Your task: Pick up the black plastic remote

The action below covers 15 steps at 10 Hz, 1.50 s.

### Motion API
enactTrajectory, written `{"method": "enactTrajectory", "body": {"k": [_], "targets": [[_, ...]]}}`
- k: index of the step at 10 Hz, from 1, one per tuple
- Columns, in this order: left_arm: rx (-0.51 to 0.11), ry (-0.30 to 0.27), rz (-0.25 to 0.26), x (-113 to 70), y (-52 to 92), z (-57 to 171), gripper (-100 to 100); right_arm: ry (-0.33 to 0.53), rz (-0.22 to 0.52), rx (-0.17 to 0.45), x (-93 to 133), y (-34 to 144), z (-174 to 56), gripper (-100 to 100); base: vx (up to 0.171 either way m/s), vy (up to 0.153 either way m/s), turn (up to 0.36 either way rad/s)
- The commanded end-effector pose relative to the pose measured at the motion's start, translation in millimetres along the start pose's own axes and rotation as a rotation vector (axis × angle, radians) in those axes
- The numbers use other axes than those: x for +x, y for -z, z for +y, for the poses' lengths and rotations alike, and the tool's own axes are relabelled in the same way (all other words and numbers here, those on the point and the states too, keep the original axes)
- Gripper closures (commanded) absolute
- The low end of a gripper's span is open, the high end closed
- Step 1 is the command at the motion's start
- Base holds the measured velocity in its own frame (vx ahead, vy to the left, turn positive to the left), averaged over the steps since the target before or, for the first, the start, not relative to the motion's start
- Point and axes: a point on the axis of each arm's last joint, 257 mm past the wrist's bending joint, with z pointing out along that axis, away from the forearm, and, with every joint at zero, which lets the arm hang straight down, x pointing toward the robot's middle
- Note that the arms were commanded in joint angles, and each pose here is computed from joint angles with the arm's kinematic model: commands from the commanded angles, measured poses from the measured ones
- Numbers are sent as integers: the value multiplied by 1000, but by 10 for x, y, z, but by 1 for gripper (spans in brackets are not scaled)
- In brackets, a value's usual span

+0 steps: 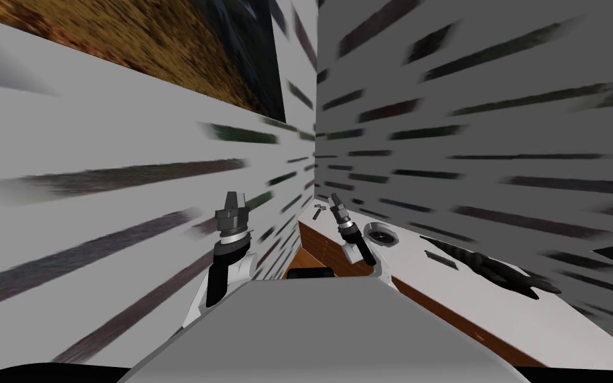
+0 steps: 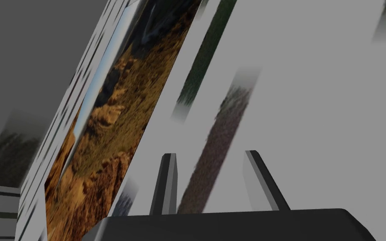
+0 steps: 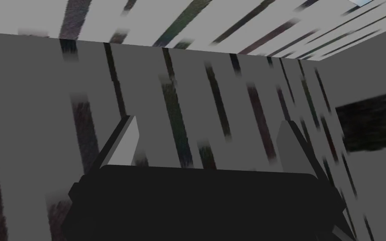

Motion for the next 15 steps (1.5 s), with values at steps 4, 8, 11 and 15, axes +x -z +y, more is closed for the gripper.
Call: {"method": "enactTrajectory", "body": {"k": [4, 8, 11, 15], "targets": [[0, 0, 0, 0, 0, 0, 0, 76, 178, -22, 533, 1, -200, -100, -20, -2, 217], [0, 0, 0, -1, 1, 0, 0, 157, 328, -35, 918, 115, -400, -100, -12, -3, 187], [0, 0, 0, -1, 1, 0, 0, 257, 484, -56, 1243, 324, -610, -100, -5, 0, 229], [0, 0, 0, -1, 1, 0, 0, 364, 654, -57, 1504, 688, -937, -100, -2, -6, 198]]}}
